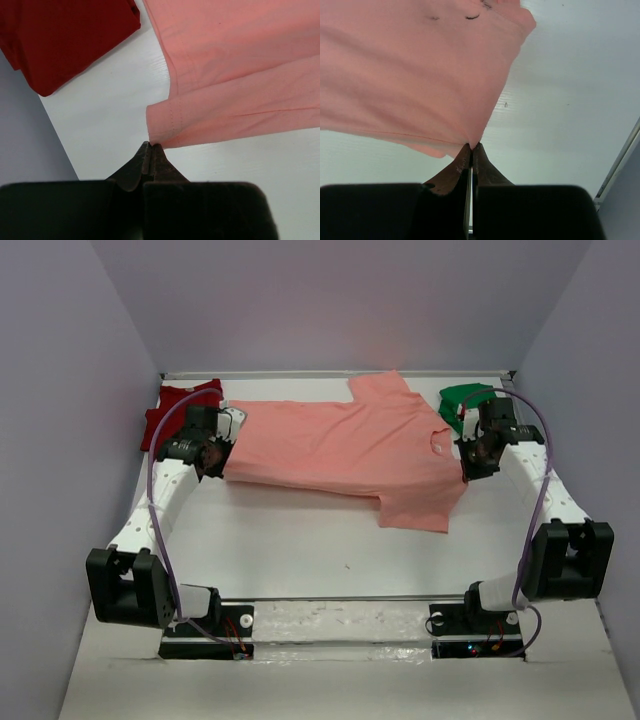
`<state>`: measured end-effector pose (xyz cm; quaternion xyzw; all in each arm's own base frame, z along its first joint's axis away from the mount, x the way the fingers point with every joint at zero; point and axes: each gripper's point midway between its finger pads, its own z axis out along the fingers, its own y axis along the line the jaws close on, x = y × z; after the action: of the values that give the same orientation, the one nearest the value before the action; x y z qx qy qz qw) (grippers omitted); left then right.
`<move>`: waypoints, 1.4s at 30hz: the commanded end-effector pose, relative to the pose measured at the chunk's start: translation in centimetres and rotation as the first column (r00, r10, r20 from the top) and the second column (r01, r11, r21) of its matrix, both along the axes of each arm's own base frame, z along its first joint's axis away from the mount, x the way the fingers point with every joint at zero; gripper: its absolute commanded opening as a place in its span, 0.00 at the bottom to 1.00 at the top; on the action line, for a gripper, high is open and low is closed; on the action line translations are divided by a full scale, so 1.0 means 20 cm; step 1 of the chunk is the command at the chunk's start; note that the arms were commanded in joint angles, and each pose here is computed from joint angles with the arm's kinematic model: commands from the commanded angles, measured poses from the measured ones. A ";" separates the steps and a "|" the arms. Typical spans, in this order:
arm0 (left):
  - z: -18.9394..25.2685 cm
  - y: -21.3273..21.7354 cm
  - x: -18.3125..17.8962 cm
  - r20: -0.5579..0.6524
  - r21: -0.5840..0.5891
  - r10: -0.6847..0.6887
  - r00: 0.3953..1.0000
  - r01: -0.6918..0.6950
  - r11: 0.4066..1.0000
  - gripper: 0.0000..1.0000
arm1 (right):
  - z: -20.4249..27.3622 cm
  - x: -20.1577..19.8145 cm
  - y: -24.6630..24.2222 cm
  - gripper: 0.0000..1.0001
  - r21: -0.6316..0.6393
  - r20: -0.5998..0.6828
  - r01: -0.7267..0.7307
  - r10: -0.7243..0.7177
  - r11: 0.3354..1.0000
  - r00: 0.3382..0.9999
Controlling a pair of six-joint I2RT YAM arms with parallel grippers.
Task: Fold and stack the t-shirts
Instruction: Fold the flattened tshirt in 1/3 of the way
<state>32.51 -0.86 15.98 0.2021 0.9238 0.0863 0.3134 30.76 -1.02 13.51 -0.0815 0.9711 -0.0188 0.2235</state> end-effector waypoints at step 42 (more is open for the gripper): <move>-0.12 -0.03 0.37 0.116 0.182 0.090 0.989 -0.110 0.977 0.00 | -0.14 0.70 -0.01 0.00 -0.005 0.042 -0.046 0.046 0.999 0.998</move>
<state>37.49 -1.66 12.07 0.1908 0.9158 0.1741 0.3076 41.95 -0.77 9.29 -0.0976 0.9743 -0.0056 0.2027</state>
